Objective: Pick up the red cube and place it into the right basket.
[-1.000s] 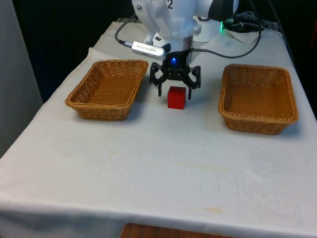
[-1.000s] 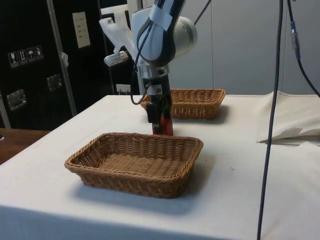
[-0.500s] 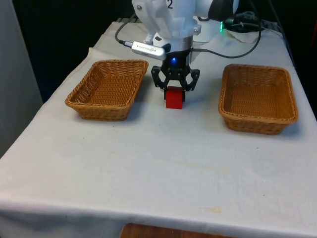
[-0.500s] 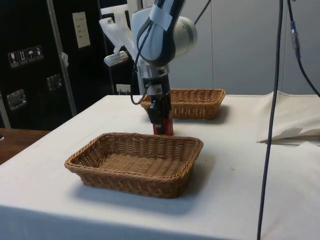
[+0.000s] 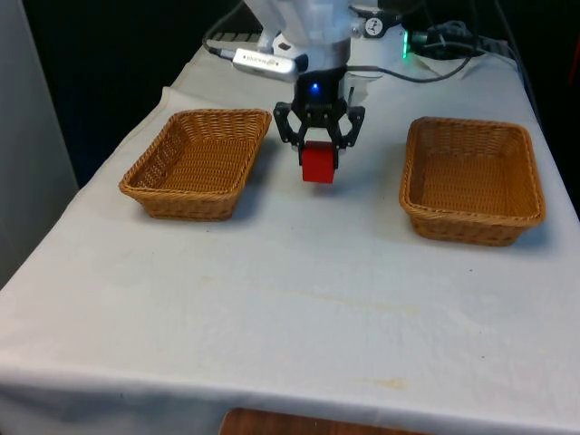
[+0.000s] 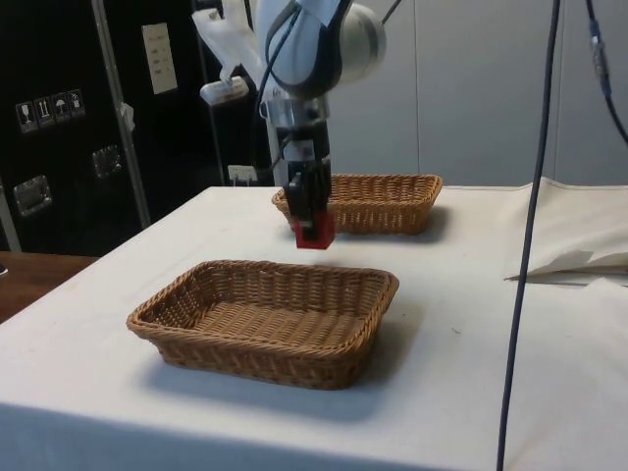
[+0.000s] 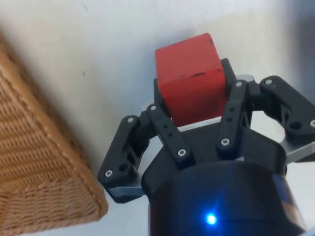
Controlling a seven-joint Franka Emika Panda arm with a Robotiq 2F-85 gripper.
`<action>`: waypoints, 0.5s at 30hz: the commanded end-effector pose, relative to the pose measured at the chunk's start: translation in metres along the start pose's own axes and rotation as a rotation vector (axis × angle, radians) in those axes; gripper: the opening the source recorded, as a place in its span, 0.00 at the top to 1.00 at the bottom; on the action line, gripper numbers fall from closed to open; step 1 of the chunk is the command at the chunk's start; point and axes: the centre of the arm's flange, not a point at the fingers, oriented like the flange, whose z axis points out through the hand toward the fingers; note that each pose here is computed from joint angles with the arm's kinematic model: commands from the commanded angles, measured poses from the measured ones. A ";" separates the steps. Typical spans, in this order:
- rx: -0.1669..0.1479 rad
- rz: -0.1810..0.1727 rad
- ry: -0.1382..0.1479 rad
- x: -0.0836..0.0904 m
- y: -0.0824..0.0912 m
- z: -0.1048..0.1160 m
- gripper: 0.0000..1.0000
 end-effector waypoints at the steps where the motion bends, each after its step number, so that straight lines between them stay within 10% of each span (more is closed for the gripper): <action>1: -0.007 0.001 -0.004 -0.002 0.002 -0.005 0.99; 15: 0.025 -0.009 -0.003 -0.005 0.008 -0.054 0.99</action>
